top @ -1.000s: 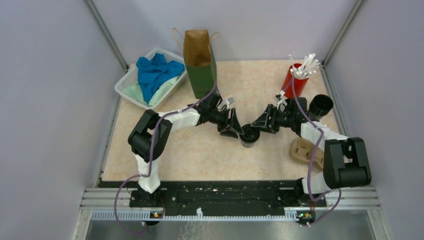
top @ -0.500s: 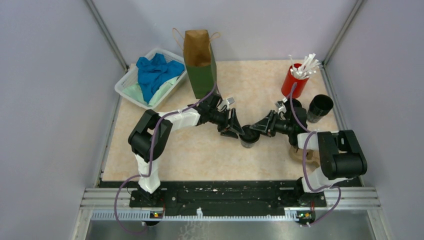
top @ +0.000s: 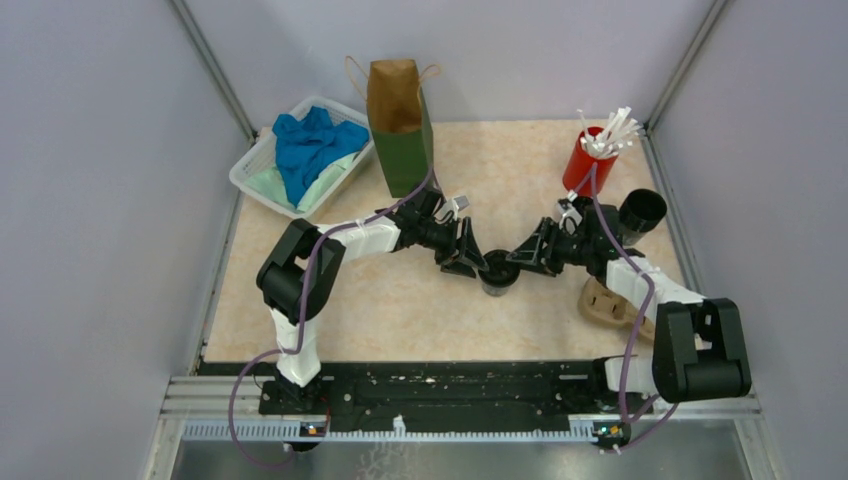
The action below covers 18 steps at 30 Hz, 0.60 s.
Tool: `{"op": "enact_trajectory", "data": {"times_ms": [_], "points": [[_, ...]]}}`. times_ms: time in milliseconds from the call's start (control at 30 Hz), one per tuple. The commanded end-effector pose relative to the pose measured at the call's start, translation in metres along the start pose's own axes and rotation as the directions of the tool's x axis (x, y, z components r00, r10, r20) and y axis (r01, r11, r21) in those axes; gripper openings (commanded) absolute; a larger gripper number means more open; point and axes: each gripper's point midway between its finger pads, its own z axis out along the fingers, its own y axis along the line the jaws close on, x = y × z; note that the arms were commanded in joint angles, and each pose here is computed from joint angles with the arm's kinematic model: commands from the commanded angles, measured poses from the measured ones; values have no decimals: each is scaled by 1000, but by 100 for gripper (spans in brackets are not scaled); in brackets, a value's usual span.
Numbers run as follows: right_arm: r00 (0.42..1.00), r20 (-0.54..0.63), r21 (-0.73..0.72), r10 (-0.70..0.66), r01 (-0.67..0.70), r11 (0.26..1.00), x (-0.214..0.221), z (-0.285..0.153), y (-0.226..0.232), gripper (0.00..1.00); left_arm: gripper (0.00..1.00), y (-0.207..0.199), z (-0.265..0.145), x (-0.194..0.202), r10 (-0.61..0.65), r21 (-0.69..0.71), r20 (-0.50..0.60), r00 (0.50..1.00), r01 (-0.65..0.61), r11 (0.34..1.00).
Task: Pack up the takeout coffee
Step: Close the cup lid on the coffee cup.
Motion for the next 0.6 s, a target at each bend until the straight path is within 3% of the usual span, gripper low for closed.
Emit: {"op": "enact_trajectory", "data": {"times_ms": [0,200,400,467,567], "points": [[999,-37,0,21,-21,1000,13,0,-4,52,57,75,15,21,-83,-230,-10,996,79,970],[995,-15,1,96,-96,995,25,16,-30,35,57,77,16,21,-85,-234,-13,996,79,969],[989,0,-61,145,-145,988,34,17,-30,33,57,75,15,20,-81,-231,-11,997,77,970],[995,2,-34,98,-97,995,28,12,-27,36,57,74,15,20,-80,-231,-13,997,75,970],[1000,-4,28,24,-24,999,17,1,-17,54,57,66,12,17,-71,-220,-6,997,68,973]]}}
